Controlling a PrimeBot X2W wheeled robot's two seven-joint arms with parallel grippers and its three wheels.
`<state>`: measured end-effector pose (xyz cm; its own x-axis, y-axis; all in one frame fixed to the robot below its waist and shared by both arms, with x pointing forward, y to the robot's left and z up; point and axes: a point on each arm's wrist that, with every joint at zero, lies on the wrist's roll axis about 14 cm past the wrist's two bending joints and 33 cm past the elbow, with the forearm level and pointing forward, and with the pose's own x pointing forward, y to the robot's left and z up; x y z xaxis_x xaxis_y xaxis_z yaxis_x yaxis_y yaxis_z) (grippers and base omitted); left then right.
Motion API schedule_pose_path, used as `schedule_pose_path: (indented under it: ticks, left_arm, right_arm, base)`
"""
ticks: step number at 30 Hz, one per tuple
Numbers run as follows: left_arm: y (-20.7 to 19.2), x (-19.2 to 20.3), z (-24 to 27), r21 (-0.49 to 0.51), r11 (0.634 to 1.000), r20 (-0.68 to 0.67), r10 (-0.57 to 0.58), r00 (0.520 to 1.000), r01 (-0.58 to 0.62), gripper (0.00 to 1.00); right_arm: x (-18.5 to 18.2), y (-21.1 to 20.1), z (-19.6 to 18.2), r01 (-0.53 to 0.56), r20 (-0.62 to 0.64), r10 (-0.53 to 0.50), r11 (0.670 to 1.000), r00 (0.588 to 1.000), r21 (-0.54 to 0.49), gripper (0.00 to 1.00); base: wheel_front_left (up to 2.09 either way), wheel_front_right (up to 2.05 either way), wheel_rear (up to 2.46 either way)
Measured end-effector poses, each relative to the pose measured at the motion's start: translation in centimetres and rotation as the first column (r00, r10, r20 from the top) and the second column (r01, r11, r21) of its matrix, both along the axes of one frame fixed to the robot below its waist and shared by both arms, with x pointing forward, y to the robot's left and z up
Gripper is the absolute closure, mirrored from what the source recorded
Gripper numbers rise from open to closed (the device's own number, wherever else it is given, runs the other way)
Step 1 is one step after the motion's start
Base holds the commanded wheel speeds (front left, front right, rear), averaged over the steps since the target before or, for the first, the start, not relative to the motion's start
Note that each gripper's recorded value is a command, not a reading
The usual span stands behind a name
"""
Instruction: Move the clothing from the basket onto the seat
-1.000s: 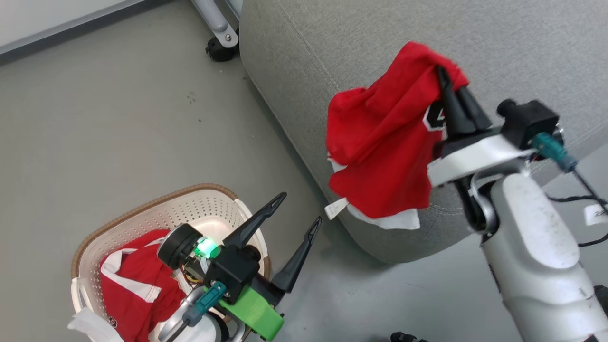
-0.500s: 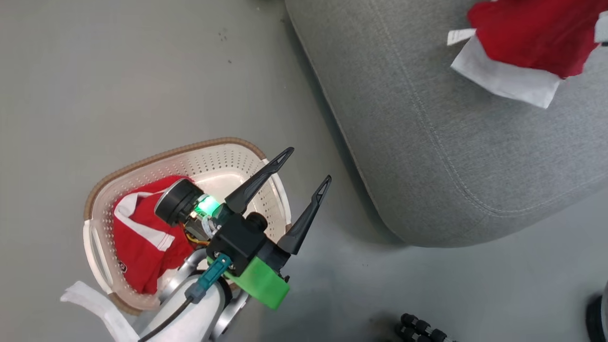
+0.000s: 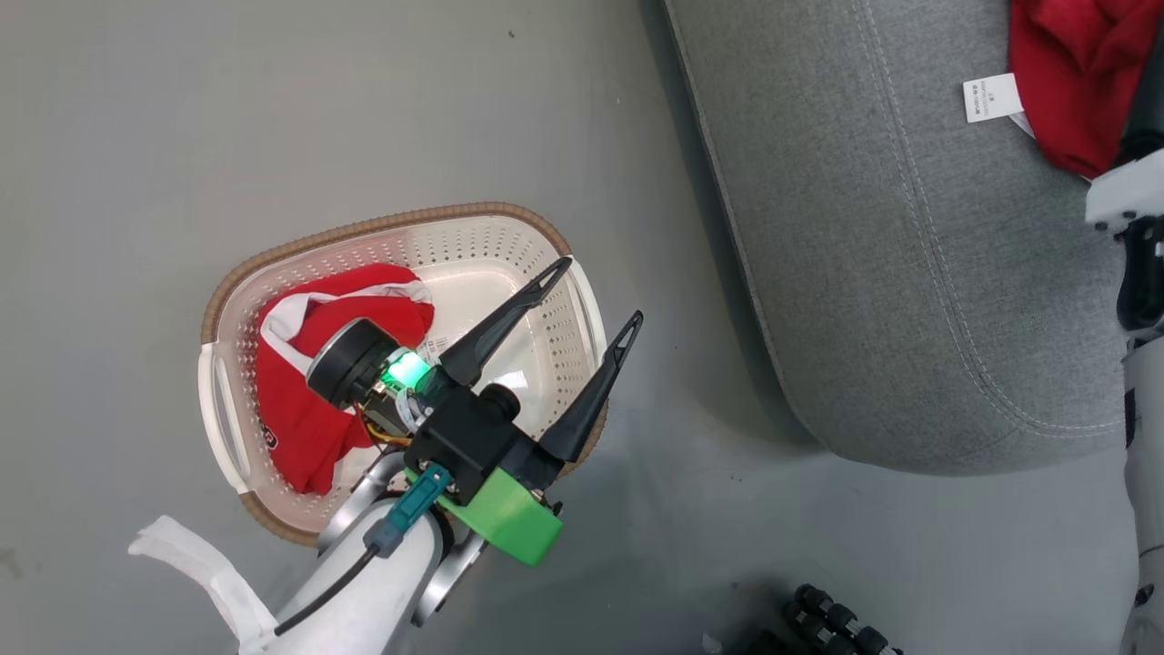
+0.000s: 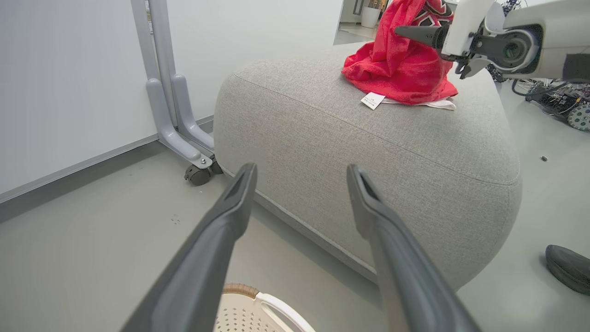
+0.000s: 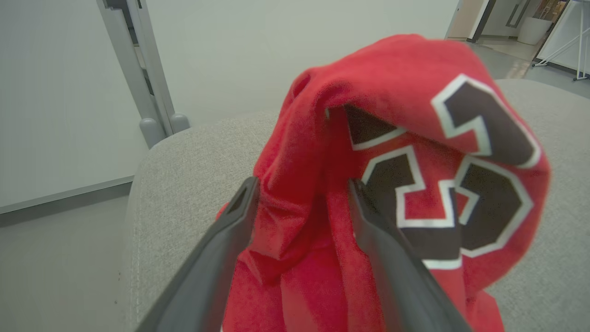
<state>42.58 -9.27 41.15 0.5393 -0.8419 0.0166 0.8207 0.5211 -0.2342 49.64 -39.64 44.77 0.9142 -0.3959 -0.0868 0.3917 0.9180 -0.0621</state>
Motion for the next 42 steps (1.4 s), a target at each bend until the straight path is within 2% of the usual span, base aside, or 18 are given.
schedule_pose_path:
  ticks: [4, 9, 16, 20, 26, 32, 36, 39, 42]
  left_arm:
    - [0.5, 0.5, 0.5, 0.008, 0.999, 0.023, 0.037, 0.999, -0.037, 0.0]
    - [1.9, 1.6, 2.0, 0.007, 0.992, 0.058, 0.123, 0.991, -0.124, 0.0]
    - [5.2, 2.6, 2.9, 0.012, 0.954, 0.03, 0.298, 0.954, -0.299, 0.0]
    - [8.4, 3.2, 3.2, 0.03, 0.907, 0.026, 0.419, 0.908, -0.419, 0.0]
    - [13.6, 3.5, 4.0, 0.04, 0.814, 0.027, 0.578, 0.815, -0.579, 0.0]
    - [19.1, 2.6, 4.7, 0.055, 0.699, 0.037, 0.713, 0.701, -0.713, 0.0]
    - [22.1, 1.4, 5.2, 0.064, 0.636, 0.051, 0.768, 0.639, -0.769, 0.0]
    - [23.6, 0.2, 5.5, 0.069, 0.605, 0.06, 0.791, 0.609, -0.793, 0.0]
    - [24.4, -0.9, 5.8, 0.072, 0.591, 0.066, 0.801, 0.595, -0.803, 0.0]
  right_arm:
    - [-1.7, 1.3, -1.3, -0.009, -0.023, 0.009, 1.0, 1.0, 0.028, 0.0]
    - [-3.6, 4.7, -1.8, -0.069, -0.028, 0.07, 0.996, 0.997, 0.05, 0.0]
    - [-4.5, 9.4, -0.3, -0.179, 0.026, 0.177, 0.983, 0.984, 0.052, 0.0]
    - [-4.5, 12.9, 0.9, -0.262, 0.074, 0.258, 0.964, 0.963, 0.049, 0.0]
    - [-4.9, 17.1, 2.5, -0.359, 0.133, 0.351, 0.932, 0.927, 0.047, 0.0]
    - [-6.2, 20.2, 3.4, -0.429, 0.159, 0.417, 0.902, 0.895, 0.046, 0.0]
    - [-7.2, 21.4, 3.9, -0.456, 0.169, 0.443, 0.889, 0.88, 0.047, 0.0]
    - [-7.9, 22.2, 4.3, -0.473, 0.177, 0.459, 0.88, 0.871, 0.046, 0.0]
    - [-8.7, 22.6, 4.7, -0.483, 0.176, 0.469, 0.874, 0.865, 0.047, 0.0]
  base:
    - [0.0, 0.0, 0.0]
    - [0.0, 0.0, 0.0]
    - [0.0, 0.0, 0.0]
    - [0.0, 0.0, 0.0]
    - [0.0, 0.0, 0.0]
    - [0.0, 0.0, 0.0]
    - [0.0, 0.0, 0.0]
    - [0.0, 0.0, 0.0]
    - [0.0, 0.0, 0.0]
